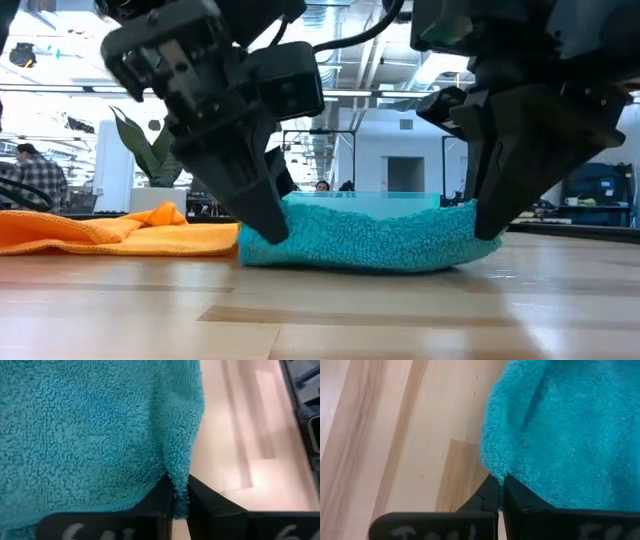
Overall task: Roll microfiber towels into tight, uniform cylinder then place into a basket
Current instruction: Roll the blue microfiber towel
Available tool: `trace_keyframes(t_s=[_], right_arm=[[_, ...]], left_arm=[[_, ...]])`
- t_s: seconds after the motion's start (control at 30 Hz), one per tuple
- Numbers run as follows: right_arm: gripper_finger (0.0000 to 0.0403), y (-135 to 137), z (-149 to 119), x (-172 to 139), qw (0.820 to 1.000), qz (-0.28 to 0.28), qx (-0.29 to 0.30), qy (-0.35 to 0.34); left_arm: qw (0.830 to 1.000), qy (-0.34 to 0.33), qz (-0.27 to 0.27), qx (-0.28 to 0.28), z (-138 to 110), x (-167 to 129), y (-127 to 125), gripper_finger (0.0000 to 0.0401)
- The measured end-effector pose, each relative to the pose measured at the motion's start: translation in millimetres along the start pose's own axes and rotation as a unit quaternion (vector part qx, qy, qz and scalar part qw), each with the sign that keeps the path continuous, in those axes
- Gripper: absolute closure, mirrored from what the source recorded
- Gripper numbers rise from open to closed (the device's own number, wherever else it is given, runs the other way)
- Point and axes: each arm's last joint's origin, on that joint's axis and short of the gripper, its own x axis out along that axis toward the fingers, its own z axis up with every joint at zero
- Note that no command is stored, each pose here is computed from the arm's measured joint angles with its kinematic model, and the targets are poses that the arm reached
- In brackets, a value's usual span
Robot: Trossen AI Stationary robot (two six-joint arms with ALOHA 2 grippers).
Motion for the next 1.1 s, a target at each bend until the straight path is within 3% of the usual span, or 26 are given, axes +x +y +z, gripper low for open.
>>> trace_keyframes(t_s=[0.37,0.7,1.1], right_arm=[[0.0384,-5,2,-2,0.999,-0.040,0.026,-0.010],[0.0389,-19,8,-23,0.987,-0.093,0.118,-0.051],[0.0387,-47,-1,-3,0.969,-0.096,0.226,-0.010]], left_arm=[[0.999,0.028,-0.012,-0.020,-4,1,-5,0.0378],[0.999,0.022,-0.008,-0.025,-3,0,-6,0.0378],[1.000,0.010,-0.003,-0.023,-1,0,-5,0.0378]])
